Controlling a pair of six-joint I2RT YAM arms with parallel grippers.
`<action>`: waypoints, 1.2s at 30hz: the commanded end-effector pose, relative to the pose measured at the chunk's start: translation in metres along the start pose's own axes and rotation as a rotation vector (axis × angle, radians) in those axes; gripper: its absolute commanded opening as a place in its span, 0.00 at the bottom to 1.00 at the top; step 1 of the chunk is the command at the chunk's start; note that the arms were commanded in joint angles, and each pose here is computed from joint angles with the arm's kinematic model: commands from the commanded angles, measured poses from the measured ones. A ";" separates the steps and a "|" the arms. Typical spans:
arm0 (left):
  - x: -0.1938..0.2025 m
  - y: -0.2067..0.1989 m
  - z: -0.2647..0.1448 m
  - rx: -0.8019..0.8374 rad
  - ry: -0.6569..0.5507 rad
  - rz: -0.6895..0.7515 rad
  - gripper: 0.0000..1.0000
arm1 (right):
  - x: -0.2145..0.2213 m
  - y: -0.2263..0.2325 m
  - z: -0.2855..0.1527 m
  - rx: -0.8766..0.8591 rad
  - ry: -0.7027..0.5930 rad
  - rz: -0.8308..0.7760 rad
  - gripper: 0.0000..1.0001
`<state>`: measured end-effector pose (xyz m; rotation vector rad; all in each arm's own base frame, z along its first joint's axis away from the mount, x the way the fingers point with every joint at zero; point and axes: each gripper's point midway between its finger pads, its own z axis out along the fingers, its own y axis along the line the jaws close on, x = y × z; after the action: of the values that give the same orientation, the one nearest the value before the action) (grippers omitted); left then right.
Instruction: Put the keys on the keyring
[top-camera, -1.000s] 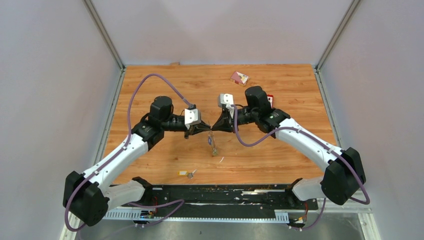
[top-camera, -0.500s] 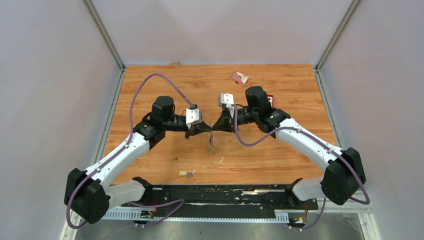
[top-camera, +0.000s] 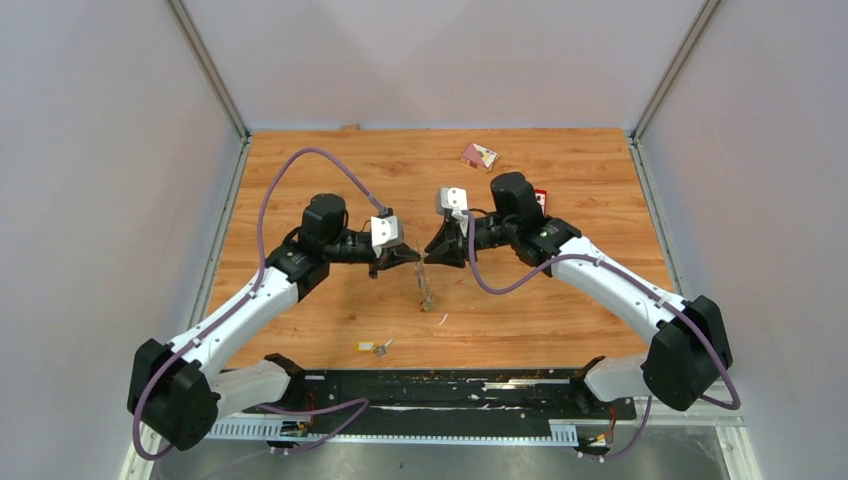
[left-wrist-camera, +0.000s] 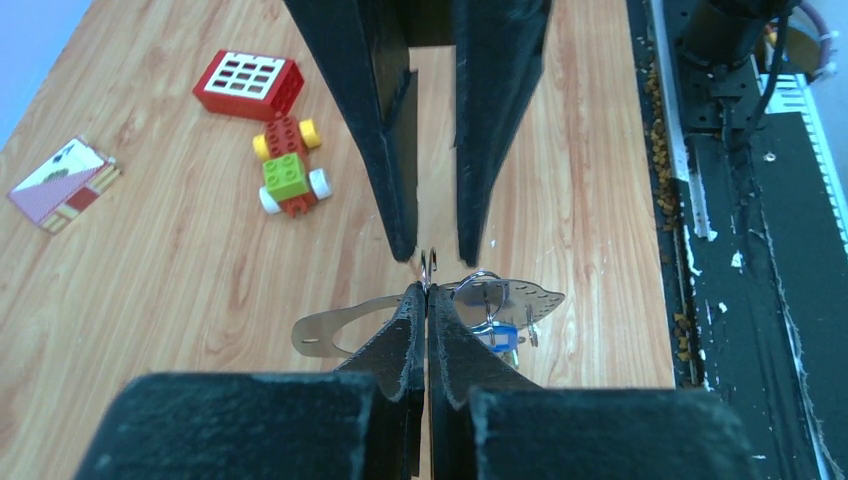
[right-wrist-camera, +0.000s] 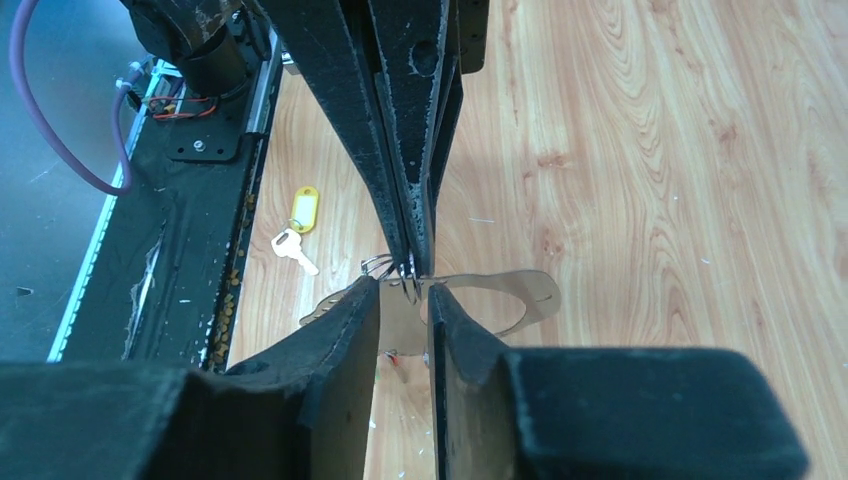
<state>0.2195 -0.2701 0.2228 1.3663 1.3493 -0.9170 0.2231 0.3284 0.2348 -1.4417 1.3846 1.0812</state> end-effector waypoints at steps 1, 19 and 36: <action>-0.013 0.014 -0.014 -0.094 -0.021 0.017 0.00 | -0.017 -0.009 -0.013 0.061 -0.018 -0.087 0.32; -0.022 0.088 -0.086 -0.455 0.029 -0.032 0.00 | 0.049 0.048 0.042 -0.110 0.225 -0.241 0.59; -0.019 0.112 -0.118 -0.582 0.097 -0.042 0.00 | 0.121 0.101 0.149 -0.394 0.389 -0.191 0.58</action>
<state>0.3085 -0.1530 0.2565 0.9380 1.6401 -0.4702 0.1155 0.4110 0.0662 -2.1083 1.3782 0.9860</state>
